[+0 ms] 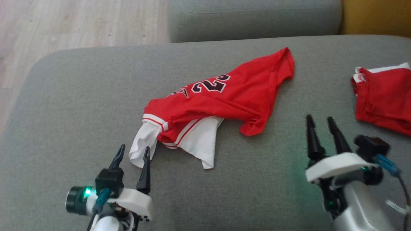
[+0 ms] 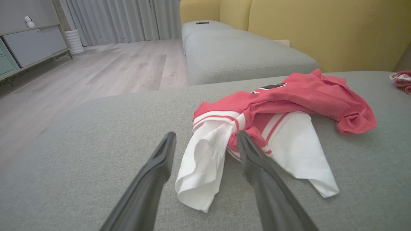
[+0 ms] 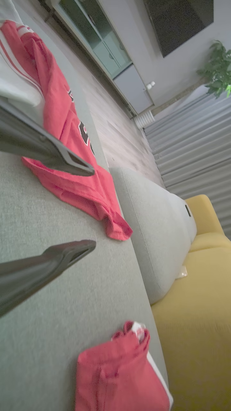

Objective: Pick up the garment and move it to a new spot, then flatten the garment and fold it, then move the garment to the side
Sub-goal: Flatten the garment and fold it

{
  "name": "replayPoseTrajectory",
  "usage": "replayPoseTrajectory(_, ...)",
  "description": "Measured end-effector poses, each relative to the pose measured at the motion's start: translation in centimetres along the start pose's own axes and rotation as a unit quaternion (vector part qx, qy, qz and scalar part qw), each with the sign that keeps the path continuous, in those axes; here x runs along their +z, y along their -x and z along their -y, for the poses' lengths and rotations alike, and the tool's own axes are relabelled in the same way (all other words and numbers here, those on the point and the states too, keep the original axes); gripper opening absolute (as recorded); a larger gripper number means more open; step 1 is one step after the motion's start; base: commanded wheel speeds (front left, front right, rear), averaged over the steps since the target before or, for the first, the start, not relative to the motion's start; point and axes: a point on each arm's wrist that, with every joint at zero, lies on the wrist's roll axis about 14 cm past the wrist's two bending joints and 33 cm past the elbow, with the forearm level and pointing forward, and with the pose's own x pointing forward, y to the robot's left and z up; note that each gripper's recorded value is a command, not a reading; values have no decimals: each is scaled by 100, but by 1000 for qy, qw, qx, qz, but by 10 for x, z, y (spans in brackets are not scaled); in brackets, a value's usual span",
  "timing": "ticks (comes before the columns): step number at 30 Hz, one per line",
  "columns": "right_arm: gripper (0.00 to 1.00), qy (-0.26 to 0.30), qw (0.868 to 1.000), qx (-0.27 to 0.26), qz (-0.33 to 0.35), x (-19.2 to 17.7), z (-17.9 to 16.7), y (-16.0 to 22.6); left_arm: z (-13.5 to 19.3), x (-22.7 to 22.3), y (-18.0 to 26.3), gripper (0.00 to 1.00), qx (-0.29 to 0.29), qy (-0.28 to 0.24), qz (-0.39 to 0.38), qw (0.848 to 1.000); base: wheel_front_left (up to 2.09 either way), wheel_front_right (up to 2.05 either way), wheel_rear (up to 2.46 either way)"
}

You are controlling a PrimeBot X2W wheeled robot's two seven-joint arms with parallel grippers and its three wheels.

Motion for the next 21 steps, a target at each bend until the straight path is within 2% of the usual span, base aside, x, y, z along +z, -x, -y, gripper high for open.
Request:
replayPoseTrajectory(11,100,-2,1000,-23,17,27,14,14,-6,-42,-24,100,-33,-42,-72,996,0,0,0)
replayPoseTrajectory(20,100,-13,999,-48,0,15,30,27,1,-45,-52,100,-58,-55,-80,994,0,0,0)
replayPoseTrajectory(21,100,-14,999,-50,0,15,31,27,1,-49,-53,35,-63,-62,-87,992,0,0,0)
